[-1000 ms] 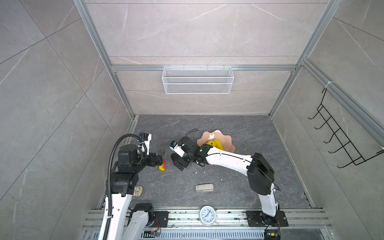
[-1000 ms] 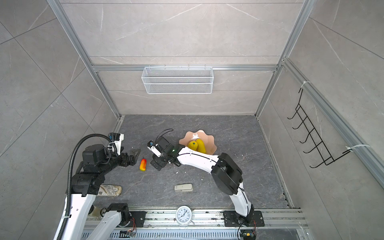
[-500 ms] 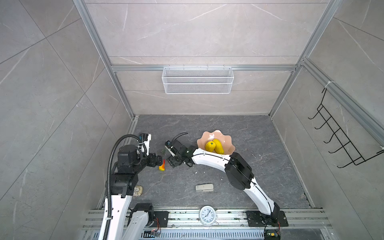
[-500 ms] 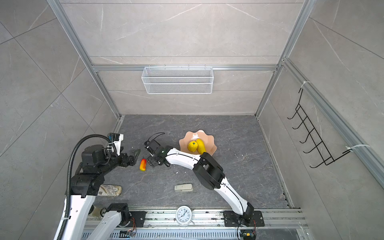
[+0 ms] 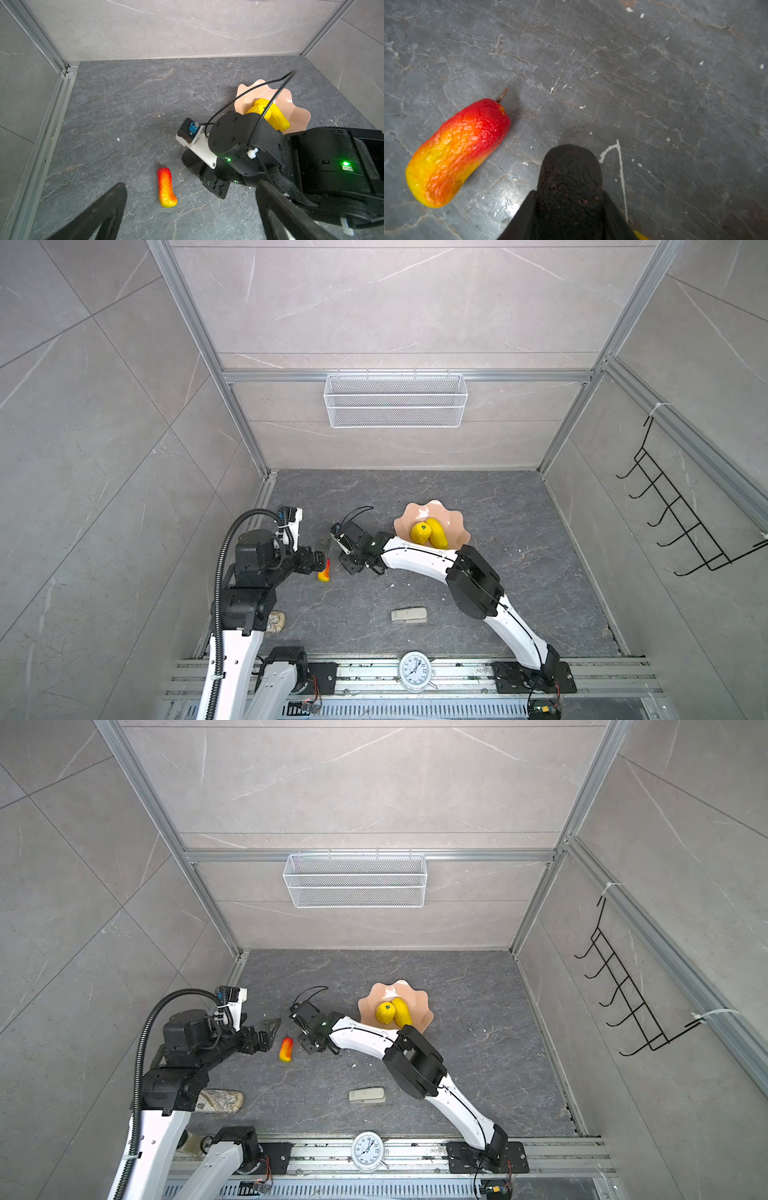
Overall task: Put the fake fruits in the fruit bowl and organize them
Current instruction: 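Lower the black avocado into the bowl and open the right gripper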
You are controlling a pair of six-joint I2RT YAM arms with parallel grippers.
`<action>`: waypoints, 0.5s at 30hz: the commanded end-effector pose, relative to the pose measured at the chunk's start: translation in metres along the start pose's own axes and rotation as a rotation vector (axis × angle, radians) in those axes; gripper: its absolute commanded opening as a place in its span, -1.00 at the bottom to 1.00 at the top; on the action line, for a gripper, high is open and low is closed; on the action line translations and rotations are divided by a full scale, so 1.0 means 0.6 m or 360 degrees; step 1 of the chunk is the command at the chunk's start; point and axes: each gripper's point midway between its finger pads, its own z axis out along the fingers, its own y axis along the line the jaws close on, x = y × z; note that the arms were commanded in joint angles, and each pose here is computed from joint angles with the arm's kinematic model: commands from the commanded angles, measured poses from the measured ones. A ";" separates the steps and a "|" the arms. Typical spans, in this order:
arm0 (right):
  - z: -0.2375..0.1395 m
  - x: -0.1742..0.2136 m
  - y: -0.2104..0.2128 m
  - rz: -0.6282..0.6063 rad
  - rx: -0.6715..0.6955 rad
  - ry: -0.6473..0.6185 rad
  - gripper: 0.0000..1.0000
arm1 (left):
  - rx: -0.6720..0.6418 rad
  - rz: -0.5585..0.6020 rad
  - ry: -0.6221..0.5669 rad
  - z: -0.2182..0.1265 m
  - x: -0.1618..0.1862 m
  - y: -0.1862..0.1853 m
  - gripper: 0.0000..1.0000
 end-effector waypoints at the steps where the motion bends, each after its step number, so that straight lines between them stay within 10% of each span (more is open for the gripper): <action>1: -0.106 -0.053 0.004 -0.0060 -0.0058 -0.0151 -0.46 | 0.0041 0.0055 -0.0036 -0.006 -0.009 -0.010 1.00; 7: -0.273 -0.056 -0.028 -0.0164 -0.0235 -0.0316 -0.51 | 0.0040 0.0056 -0.0037 -0.007 -0.009 -0.010 1.00; 15: -0.336 0.041 -0.144 -0.0048 -0.0125 -0.0220 -0.57 | 0.0049 0.0053 -0.0036 -0.006 -0.010 -0.011 1.00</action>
